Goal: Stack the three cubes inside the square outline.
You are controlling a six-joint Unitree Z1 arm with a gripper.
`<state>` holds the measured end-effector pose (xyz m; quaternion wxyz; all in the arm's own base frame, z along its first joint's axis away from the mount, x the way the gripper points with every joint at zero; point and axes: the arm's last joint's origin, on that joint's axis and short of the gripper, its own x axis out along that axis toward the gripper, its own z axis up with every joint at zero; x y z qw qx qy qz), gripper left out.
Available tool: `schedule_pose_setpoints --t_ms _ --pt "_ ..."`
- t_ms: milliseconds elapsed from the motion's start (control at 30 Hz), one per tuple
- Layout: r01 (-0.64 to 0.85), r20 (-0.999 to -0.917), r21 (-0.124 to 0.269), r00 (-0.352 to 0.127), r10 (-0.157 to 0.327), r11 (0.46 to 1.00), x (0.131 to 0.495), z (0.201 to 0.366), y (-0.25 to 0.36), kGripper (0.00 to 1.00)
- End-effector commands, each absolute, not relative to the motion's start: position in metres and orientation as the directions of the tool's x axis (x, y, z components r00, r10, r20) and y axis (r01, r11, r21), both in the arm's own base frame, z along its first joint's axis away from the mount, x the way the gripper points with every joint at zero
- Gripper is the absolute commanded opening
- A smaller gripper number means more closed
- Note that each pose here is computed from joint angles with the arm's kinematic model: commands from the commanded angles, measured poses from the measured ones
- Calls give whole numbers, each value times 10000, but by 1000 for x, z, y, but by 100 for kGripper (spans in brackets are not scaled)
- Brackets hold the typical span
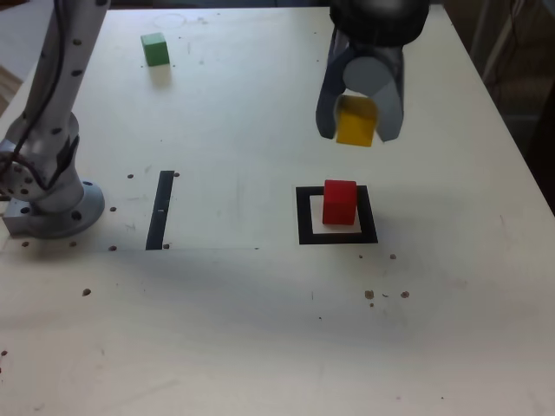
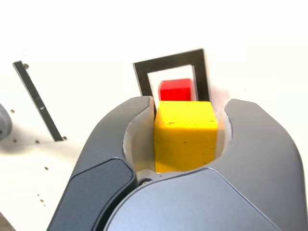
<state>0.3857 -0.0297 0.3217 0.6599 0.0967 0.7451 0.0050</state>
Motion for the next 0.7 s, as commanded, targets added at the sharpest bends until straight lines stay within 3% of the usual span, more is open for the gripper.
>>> schedule_pose_setpoints --t_ms 0,200,367,467,567,667 --pt "1099 -9774 1312 -1520 1471 9852 385 311 -32 15" --pt "334 -9724 1089 -2039 1134 9935 388 294 -35 15" --pt "-48 -9757 890 -2014 863 9960 389 288 -40 15" --pt "-109 -9805 774 -1820 741 9969 388 285 -40 15" --pt "-263 -9900 580 -1301 541 9980 379 278 -36 15" --pt "-365 -9942 539 -955 502 9979 370 276 -32 15"
